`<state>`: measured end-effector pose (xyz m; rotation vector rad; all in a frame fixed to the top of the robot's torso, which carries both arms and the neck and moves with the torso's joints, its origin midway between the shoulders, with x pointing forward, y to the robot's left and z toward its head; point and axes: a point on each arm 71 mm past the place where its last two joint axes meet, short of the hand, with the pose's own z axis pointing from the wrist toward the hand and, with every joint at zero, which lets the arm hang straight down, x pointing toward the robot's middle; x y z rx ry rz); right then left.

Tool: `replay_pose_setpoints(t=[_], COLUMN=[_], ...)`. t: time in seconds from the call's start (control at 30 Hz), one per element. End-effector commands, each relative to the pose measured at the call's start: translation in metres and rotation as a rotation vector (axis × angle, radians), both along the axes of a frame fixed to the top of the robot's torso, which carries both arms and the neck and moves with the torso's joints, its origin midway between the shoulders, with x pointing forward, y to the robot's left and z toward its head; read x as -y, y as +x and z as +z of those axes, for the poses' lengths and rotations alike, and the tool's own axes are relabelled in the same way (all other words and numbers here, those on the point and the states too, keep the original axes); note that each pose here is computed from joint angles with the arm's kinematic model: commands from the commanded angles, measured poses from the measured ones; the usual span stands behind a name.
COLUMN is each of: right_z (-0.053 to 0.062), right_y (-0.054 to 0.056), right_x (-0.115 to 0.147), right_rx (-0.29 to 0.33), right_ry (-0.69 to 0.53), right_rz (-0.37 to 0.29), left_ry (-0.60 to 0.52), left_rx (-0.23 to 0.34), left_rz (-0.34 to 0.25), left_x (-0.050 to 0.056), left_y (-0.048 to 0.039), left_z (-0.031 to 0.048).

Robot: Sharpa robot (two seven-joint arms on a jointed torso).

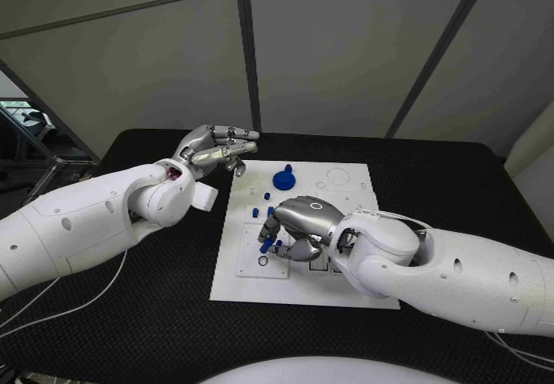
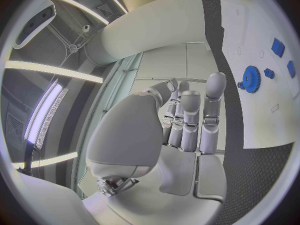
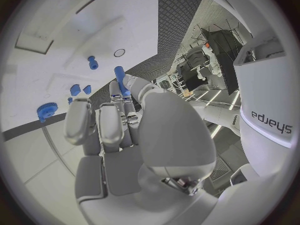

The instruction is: Assemble the parts on the task board

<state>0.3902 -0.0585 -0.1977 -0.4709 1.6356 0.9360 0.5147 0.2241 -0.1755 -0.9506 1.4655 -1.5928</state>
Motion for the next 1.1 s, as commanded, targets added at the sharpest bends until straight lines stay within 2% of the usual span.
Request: replay_pose_setpoints(t=[0.03,0.43,1.1], right_z=[-0.003,-0.013,-0.019], right_y=[0.0,0.0,0.001], right_x=[-0.002,-0.007,-0.008], right_rx=[-0.011,-0.036,-0.061], right_ry=[0.002,-0.026,-0.078], right_rz=[0.024,0.036,0.036], left_ry=[-0.008,-0.008,-0.008], left_rx=[0.004,0.003,0.001], left_rz=[-0.009,-0.011,-0.012], left_x=[0.001,0.002,0.001], left_y=[0.0002,0.0005,0.0004], left_z=[0.0013,0.0011,0.001])
